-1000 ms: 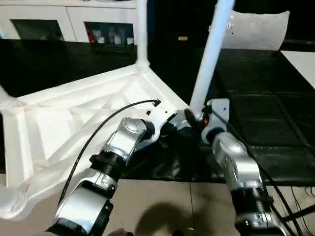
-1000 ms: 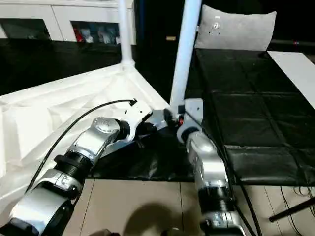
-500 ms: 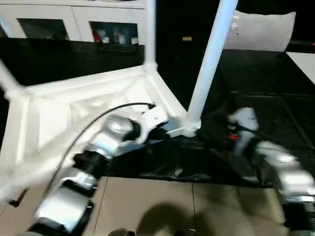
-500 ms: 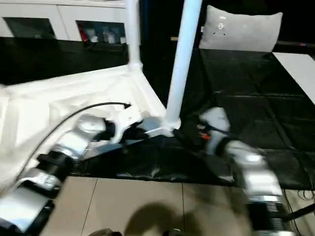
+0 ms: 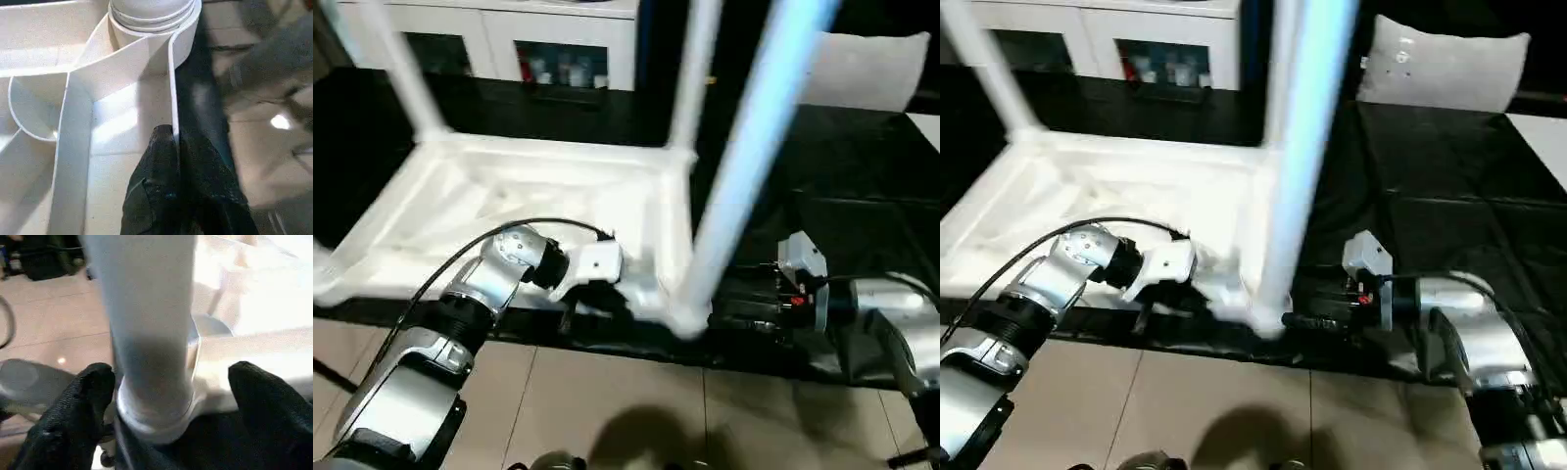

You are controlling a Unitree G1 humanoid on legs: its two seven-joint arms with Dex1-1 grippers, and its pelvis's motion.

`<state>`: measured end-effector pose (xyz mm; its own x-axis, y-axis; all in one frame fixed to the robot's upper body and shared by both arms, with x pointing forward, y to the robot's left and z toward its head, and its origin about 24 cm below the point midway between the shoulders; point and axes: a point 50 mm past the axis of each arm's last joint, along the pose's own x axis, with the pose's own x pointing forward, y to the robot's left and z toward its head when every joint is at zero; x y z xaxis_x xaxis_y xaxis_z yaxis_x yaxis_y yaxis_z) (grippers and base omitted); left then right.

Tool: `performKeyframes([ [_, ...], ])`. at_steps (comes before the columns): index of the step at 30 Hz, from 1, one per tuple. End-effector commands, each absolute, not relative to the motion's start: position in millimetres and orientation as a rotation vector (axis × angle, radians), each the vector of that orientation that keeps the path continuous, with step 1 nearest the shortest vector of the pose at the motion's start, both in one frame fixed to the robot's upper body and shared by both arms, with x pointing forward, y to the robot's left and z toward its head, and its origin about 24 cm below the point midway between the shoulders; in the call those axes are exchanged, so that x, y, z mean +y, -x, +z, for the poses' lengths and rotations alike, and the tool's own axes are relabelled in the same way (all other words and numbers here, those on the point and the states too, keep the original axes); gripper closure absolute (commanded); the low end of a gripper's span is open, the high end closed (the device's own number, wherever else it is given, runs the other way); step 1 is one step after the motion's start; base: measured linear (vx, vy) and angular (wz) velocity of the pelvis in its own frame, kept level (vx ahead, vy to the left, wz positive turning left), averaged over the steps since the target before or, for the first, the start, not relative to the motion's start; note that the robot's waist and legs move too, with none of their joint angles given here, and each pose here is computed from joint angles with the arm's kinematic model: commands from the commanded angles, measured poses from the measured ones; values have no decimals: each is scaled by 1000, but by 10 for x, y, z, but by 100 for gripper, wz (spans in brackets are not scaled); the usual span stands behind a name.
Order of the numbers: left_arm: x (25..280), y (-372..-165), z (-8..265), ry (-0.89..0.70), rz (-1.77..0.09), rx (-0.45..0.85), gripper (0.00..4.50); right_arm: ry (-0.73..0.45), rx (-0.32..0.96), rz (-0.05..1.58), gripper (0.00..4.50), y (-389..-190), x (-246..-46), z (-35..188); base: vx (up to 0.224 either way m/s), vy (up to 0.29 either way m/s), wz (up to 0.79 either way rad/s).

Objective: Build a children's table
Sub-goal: Rotate leg to tighten

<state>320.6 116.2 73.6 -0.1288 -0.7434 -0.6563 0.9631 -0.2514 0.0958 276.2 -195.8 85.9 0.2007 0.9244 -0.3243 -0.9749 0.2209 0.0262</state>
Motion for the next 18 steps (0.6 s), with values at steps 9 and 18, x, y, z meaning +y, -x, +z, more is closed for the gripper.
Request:
performKeyframes([
  [9, 1014, -3165, 823, -853, -1882, 389, 450, 190, 321, 1524, 136, -2751, -1794, 827, 0, 0, 0],
  [18, 1007, -3172, 821, -866, -1894, 381, 450, 182, 343, 1554, 210, -2758, -1780, 795, 0, 0, 0],
])
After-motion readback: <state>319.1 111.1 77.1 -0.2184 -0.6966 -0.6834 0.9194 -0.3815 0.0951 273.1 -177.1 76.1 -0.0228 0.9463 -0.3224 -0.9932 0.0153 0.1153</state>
